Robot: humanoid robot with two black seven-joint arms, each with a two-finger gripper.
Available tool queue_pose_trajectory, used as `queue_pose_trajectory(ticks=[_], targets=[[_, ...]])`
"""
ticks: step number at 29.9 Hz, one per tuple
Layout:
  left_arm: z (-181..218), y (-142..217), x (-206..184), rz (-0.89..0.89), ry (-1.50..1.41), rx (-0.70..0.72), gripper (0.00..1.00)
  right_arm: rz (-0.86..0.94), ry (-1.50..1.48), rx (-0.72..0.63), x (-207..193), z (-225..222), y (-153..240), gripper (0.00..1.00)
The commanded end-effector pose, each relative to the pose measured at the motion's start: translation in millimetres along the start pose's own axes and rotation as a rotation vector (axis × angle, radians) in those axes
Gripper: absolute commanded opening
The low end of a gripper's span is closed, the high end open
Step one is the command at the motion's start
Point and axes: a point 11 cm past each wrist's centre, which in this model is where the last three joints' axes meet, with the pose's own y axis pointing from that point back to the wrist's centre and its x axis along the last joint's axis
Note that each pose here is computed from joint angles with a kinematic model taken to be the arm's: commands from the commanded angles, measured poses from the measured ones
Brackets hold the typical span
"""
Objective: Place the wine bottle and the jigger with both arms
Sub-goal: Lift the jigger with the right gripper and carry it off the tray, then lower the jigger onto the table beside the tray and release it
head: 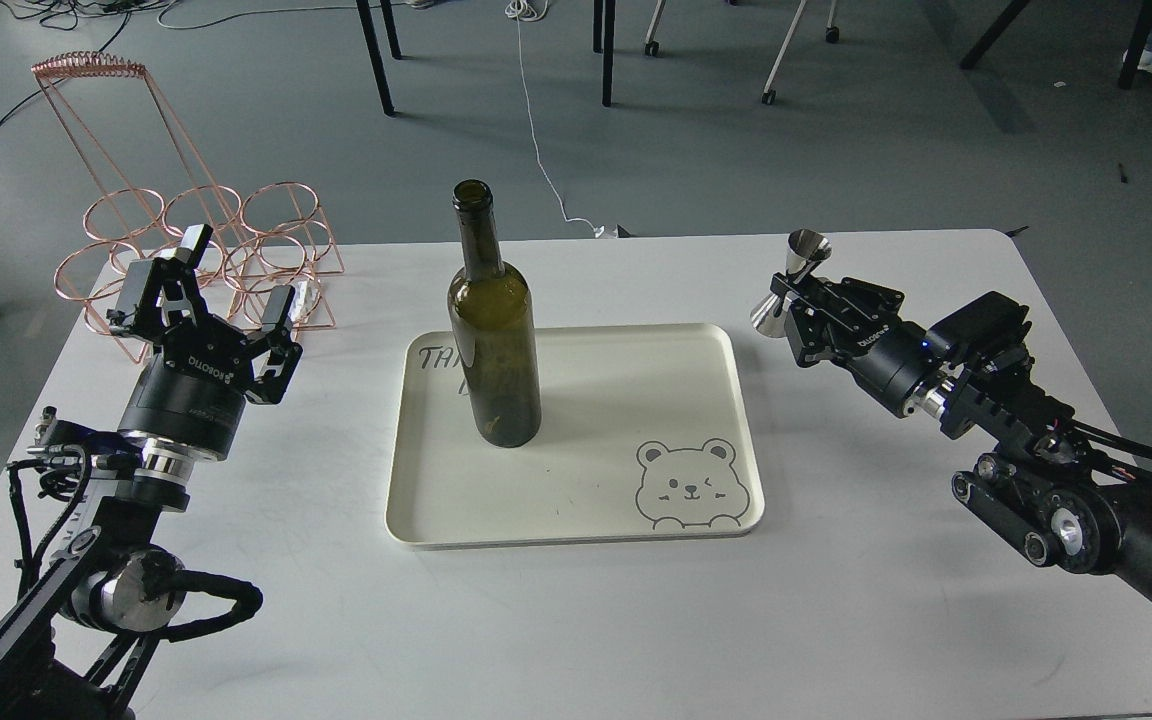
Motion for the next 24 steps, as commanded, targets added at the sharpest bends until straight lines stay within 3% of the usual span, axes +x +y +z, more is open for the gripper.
queue_pose_trajectory(ticks=[1,11,24], targets=[[-1.5,0.0,-1.3,-0.001,0.005,0.002,0.98,-0.001,-0.049,-0.103,-3.7,30.6,27.8,0.17],[-2.2,0.5,-1.4,0.001,0.006,0.002,0.98,-0.089,-0.085,-0.302,-40.5,78.0,91.4,0.17],[-2.4,-0.1,-2.3,0.0,0.009,0.001,0.98,-0.098,-0.101,-0.31,-49.5,74.0,90.0,0.18]])
